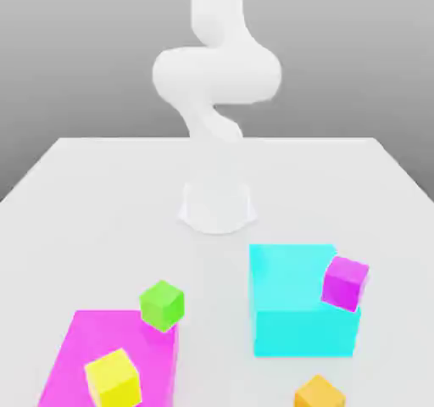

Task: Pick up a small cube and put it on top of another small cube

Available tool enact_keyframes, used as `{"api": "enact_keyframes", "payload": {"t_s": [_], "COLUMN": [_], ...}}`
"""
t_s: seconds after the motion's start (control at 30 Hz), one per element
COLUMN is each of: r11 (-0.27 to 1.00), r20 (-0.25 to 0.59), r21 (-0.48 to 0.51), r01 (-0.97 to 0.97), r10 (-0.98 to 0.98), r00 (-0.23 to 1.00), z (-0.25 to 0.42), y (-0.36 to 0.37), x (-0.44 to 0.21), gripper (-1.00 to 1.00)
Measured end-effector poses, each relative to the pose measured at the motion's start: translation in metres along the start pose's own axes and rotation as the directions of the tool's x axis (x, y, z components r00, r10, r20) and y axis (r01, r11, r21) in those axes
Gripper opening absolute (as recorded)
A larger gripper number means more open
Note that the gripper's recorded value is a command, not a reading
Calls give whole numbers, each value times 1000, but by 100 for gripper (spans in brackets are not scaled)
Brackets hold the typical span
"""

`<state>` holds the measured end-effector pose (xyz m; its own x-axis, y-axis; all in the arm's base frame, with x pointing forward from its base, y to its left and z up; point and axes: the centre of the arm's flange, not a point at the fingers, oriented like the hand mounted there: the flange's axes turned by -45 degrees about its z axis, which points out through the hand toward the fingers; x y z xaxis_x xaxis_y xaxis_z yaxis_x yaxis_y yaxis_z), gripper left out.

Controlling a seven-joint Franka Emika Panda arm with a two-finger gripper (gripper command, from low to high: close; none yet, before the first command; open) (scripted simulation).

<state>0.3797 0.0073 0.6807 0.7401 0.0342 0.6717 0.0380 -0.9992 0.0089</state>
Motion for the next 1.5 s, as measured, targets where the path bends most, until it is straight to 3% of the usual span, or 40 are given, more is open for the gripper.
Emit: {"api": "enact_keyframes", "payload": {"t_s": [0.3,0.6,0.93,1.1,1.13,1.33,1.5], "r11": [981,922,817,803,802,802,802], "r20": [216,390,525,535,535,536,535], "r21": [93,222,386,406,406,406,407], "r01": [171,318,429,437,437,437,437], "r10": [-187,-383,-577,-597,-597,-597,-597], "r00": [958,837,626,599,598,597,597], "z": [163,309,439,492,497,500,461], "y": [-35,-81,-122,-126,-126,-126,-126], "x": [-16,-84,-212,-265,-271,-274,-238], "gripper": [0,0,0,0,-100,-100,-100]}}
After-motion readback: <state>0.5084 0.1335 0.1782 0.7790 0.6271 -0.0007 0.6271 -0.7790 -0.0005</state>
